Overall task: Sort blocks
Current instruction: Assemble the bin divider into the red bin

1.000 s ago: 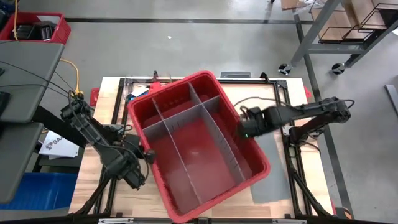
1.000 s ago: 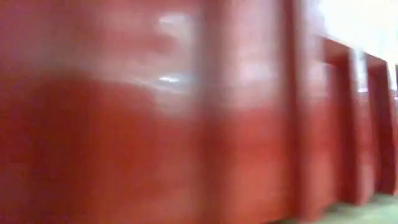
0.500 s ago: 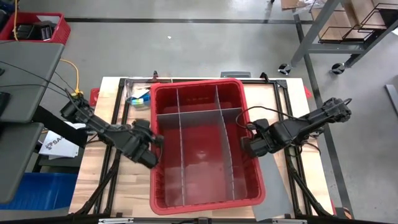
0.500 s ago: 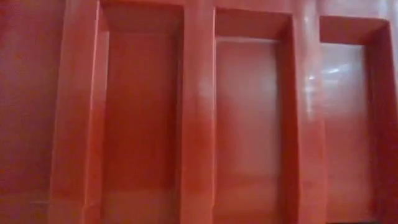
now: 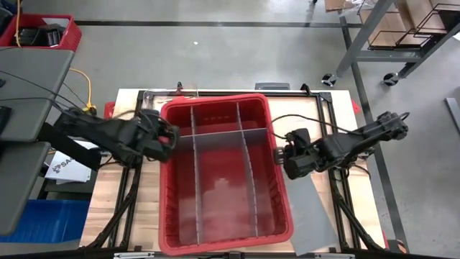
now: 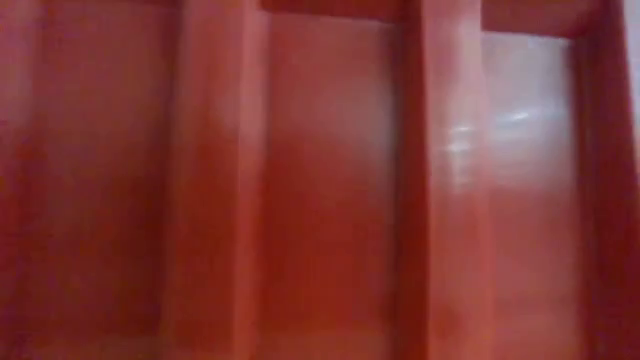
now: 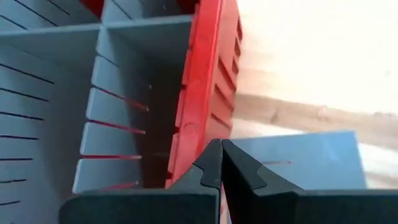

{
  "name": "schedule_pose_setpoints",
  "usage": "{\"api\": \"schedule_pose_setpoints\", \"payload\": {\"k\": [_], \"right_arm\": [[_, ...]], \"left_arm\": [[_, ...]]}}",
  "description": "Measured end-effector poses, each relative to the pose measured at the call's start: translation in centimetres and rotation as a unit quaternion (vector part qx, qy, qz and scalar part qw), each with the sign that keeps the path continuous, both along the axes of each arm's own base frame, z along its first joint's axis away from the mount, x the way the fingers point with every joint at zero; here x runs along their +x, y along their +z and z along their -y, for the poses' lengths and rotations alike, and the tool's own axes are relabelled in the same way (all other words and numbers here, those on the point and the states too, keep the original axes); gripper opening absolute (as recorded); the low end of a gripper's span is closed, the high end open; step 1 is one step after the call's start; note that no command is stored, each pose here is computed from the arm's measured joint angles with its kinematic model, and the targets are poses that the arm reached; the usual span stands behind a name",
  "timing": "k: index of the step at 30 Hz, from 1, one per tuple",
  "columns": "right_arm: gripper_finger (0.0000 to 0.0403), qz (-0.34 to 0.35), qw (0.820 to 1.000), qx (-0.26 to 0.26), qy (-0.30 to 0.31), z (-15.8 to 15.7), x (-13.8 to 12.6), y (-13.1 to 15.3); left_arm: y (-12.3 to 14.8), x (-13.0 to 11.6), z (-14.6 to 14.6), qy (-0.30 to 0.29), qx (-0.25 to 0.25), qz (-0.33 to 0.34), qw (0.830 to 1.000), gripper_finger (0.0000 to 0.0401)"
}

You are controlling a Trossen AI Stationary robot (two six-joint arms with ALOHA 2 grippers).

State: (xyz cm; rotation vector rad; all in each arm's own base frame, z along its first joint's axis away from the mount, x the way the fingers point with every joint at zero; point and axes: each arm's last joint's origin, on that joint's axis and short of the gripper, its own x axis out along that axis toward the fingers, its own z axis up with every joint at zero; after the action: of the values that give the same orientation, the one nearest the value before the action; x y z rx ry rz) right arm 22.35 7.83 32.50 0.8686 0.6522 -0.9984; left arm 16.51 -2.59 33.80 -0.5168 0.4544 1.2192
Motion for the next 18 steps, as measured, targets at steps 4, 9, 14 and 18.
{"api": "schedule_pose_setpoints", "payload": {"k": [4, 9, 14, 18], "right_arm": [[0.0, 0.011, 0.998, -0.028, 0.049, -0.4, -0.5, 2.0], [0.0, 0.007, 0.991, -0.041, 0.126, -1.4, -0.9, 3.6], [0.0, 0.02, 0.99, -0.035, 0.134, -2.1, -1.2, 4.2], [0.0, 0.016, 0.989, -0.034, 0.142, -2.4, -1.5, 4.2]], "left_arm": [[1.8, -1.2, -0.4, -0.023, 0.01, 0.056, 0.998, 0.0], [2.5, -1.0, -0.3, -0.068, 0.018, 0.064, 0.995, 0.0], [2.1, -0.8, -0.1, -0.058, -0.028, 0.072, 0.995, 0.0], [0.9, -1.0, 0.0, -0.004, -0.066, 0.027, 0.997, 0.0]]}}
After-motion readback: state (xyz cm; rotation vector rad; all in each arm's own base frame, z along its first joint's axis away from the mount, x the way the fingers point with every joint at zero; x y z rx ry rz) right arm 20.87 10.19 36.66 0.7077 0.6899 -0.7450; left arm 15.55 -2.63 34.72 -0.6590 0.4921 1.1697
